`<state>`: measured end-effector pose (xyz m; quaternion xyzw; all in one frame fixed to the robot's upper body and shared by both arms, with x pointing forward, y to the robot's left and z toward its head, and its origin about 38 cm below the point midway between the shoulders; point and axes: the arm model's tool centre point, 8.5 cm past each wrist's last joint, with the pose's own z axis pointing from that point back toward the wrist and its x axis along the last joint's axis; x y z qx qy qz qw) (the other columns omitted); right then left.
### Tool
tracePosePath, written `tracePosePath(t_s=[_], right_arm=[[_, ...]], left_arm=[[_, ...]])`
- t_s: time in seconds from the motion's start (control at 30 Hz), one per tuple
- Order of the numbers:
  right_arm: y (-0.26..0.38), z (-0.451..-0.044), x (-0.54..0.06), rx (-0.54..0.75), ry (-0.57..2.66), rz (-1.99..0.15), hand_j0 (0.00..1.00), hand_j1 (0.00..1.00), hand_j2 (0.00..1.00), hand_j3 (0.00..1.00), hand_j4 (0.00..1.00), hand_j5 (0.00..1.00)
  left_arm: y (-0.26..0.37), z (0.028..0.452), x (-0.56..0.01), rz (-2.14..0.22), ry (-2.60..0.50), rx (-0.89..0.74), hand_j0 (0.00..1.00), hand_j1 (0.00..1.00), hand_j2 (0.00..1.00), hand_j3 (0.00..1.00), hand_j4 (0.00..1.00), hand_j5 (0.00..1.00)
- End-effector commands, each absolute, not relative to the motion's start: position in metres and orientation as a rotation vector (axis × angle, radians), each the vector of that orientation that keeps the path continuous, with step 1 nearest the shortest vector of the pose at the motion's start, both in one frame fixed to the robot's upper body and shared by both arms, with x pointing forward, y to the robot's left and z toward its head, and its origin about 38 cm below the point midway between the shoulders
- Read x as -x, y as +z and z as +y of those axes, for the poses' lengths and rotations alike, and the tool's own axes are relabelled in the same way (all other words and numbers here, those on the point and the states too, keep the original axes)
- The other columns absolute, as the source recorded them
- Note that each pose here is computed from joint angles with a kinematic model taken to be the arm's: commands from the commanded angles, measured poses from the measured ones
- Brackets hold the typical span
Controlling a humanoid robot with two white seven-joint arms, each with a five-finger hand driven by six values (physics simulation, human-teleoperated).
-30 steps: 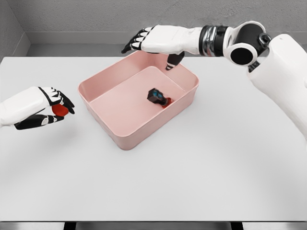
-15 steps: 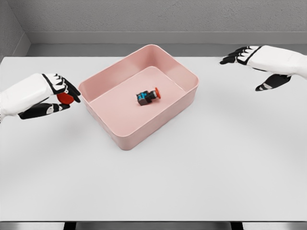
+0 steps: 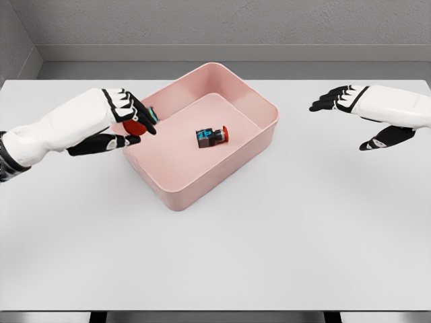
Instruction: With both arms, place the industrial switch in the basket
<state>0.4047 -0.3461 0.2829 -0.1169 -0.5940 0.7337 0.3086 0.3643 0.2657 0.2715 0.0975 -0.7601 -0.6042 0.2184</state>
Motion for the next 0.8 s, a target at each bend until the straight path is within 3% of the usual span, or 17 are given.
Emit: tracePosePath(t_s=[0.0,0.47,0.5,0.53,0.57,0.77], right_arm=[[0.283,-0.346,-0.405,0.307,1.933,-1.573,1.00,1.00,1.00,1.00,1.00,1.00],[0.282,-0.346,-0.406,0.305,1.929,-1.573,1.00,1.00,1.00,1.00,1.00,1.00],[0.282,-0.345,-0.406,0.304,1.929,-1.575,1.00,1.00,1.00,1.00,1.00,1.00],[0.281,-0.345,-0.406,0.304,1.930,-1.575,1.00,1.00,1.00,1.00,1.00,1.00],[0.281,-0.345,-0.406,0.303,1.931,-1.574,1.00,1.00,1.00,1.00,1.00,1.00],[0.281,-0.345,-0.406,0.304,1.931,-1.572,1.00,1.00,1.00,1.00,1.00,1.00]], left_arm=[[0.262,0.256,-0.363,-2.100,-1.673,-0.212,0.53,0.53,0.53,0.53,0.53,0.53],[0.272,0.236,-0.381,-2.154,-1.668,-0.214,0.63,0.63,0.63,0.63,0.63,0.63],[0.272,0.233,-0.384,-2.163,-1.660,-0.212,0.71,0.71,0.71,0.71,0.71,0.71],[0.273,0.229,-0.384,-2.175,-1.662,-0.217,0.91,0.91,0.91,0.91,0.91,0.91],[0.272,0.227,-0.384,-2.173,-1.666,-0.208,1.00,1.00,1.00,1.00,1.00,1.00],[0.278,0.217,-0.386,-2.211,-1.660,-0.201,1.00,1.00,1.00,1.00,1.00,1.00]])
